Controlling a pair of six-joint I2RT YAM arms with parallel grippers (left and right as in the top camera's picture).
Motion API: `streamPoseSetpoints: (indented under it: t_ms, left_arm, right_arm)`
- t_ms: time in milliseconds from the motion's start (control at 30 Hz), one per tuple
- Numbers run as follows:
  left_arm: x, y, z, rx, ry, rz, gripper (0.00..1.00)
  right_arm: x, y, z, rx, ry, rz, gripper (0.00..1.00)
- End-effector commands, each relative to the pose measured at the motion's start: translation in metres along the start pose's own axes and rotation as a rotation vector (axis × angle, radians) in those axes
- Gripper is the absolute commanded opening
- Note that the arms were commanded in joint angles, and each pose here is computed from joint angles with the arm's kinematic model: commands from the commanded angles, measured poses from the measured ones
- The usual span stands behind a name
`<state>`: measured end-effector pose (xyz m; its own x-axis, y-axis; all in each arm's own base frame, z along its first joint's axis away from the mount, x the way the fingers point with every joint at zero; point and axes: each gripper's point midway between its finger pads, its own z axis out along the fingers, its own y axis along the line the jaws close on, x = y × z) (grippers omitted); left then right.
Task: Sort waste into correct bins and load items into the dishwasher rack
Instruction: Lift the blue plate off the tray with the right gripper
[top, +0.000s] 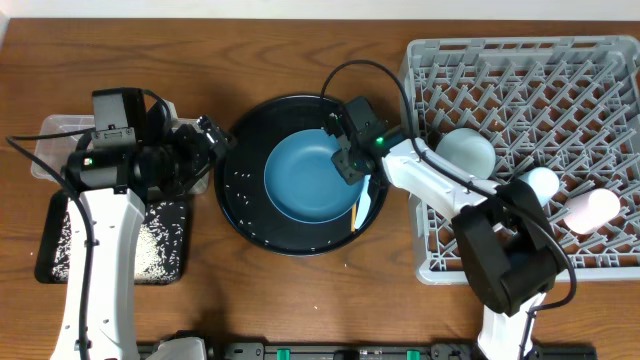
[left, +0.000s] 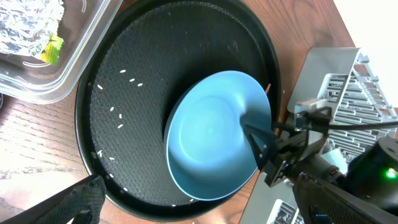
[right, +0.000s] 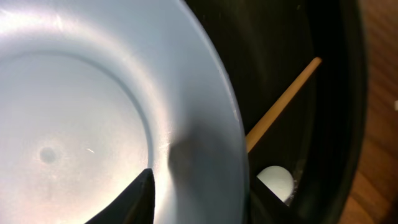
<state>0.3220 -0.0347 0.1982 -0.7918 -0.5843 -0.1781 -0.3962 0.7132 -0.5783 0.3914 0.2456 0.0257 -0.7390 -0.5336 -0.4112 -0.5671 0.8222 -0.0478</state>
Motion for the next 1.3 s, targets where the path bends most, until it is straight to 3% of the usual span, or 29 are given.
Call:
streamPoseSetpoints:
  t_ms: [0,133,300,533,767,1033,1267]
  left_arm:
    - [-0.003,0.002,-0.001,-0.009,-0.006,0.006,0.98]
    - [-0.003,0.002,-0.001,-0.009,-0.006,0.006,0.98]
    - [-0.003,0.002,-0.001,-0.009,-0.006,0.006,0.98]
    - [-0.003,0.002,-0.001,-0.009,-0.006,0.006,0.98]
    - [-0.003,0.002,-0.001,-0.009,-0.006,0.006,0.98]
    - [-0.003,0.002,-0.001,-0.009,-0.006,0.006,0.98]
    - [-0.003,0.002,-0.001,-0.009,-0.006,0.006,0.98]
  right_arm:
    - [0.001,-0.004,0.004,0.006,0.009,0.018,0.34]
    - [0.002,-0.004,0.004,0.006,0.010,0.018,0.30]
    - [0.001,-0.004,0.004,0.006,0.009,0.017,0.02]
    - [-0.009,-0.006,-0.003,0.009,-0.031,0.022,0.01]
    - [-0.042,-0.008,-0.044,0.002,-0.148,0.085,0.01]
    - [-0.068,-0.019,-0.128,0.015,-0.314,0.108,0.01]
    - [-0.055,-0.069,-0.200,0.101,-0.389,0.210,0.01]
